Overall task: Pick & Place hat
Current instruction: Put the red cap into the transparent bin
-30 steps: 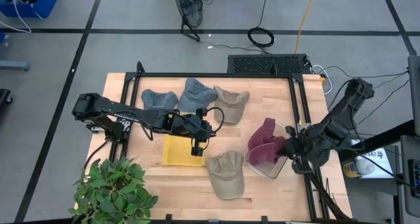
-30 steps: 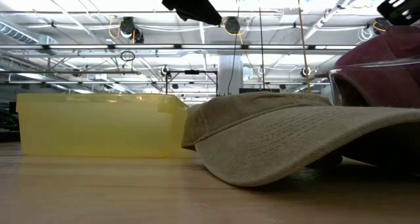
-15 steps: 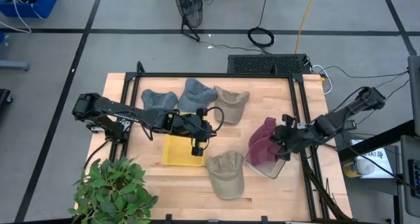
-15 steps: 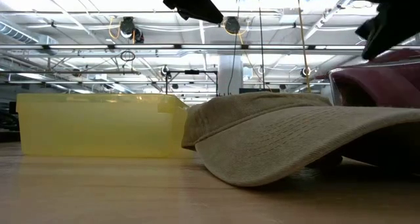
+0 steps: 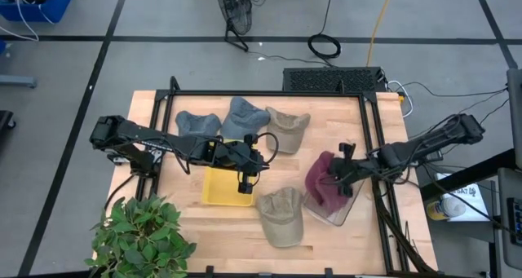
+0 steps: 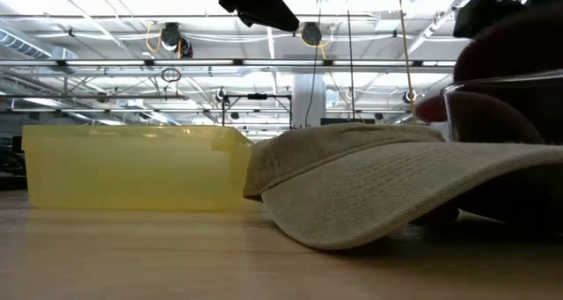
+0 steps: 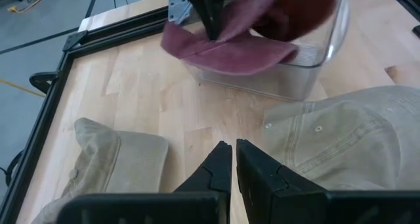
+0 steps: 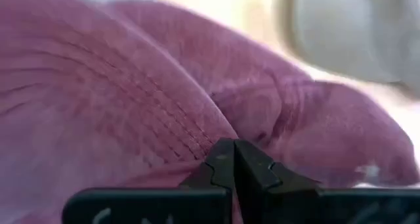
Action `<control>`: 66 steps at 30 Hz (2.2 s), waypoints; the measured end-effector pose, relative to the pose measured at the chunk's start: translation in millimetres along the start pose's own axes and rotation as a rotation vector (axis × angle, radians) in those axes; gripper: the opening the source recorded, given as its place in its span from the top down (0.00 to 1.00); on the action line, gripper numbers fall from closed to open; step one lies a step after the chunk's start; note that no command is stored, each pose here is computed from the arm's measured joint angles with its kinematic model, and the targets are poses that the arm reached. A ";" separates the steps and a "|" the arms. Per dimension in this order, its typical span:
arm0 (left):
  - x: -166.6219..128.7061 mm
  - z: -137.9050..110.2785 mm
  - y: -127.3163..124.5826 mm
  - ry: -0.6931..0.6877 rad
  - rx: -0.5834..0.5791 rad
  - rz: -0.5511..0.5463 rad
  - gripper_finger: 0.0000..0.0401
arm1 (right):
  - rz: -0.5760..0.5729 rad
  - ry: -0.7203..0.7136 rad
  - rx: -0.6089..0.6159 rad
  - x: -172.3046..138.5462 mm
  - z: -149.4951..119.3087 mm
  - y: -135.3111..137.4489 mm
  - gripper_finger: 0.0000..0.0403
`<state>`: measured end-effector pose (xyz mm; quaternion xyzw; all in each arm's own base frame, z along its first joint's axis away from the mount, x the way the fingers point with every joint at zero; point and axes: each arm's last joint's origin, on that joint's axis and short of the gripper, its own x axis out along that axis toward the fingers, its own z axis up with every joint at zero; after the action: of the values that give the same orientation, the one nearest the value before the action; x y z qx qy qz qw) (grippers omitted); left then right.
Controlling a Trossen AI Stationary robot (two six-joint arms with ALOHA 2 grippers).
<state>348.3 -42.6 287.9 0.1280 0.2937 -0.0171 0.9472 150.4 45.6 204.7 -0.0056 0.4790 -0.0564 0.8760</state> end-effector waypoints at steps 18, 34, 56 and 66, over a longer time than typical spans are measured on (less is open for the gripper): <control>-0.1 0.1 -0.6 0.000 -0.005 -0.003 0.92 | -0.056 -0.170 -0.099 -31.6 24.6 1.2 1.00; -0.1 0.2 -1.3 -0.005 -0.007 -0.027 0.92 | -0.112 -0.167 -0.302 -25.5 48.5 3.1 1.00; -0.1 -0.2 -1.4 0.000 -0.019 -0.028 0.92 | 0.013 0.142 -0.185 21.8 18.0 9.7 1.00; -0.1 -0.3 -1.4 0.000 -0.021 -0.028 0.92 | -0.120 0.018 -0.222 5.8 25.5 4.0 1.00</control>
<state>347.9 -43.9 287.4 0.1137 0.2958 -0.0274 0.9481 175.3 47.9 213.3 -0.1309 0.4890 -0.0555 0.8606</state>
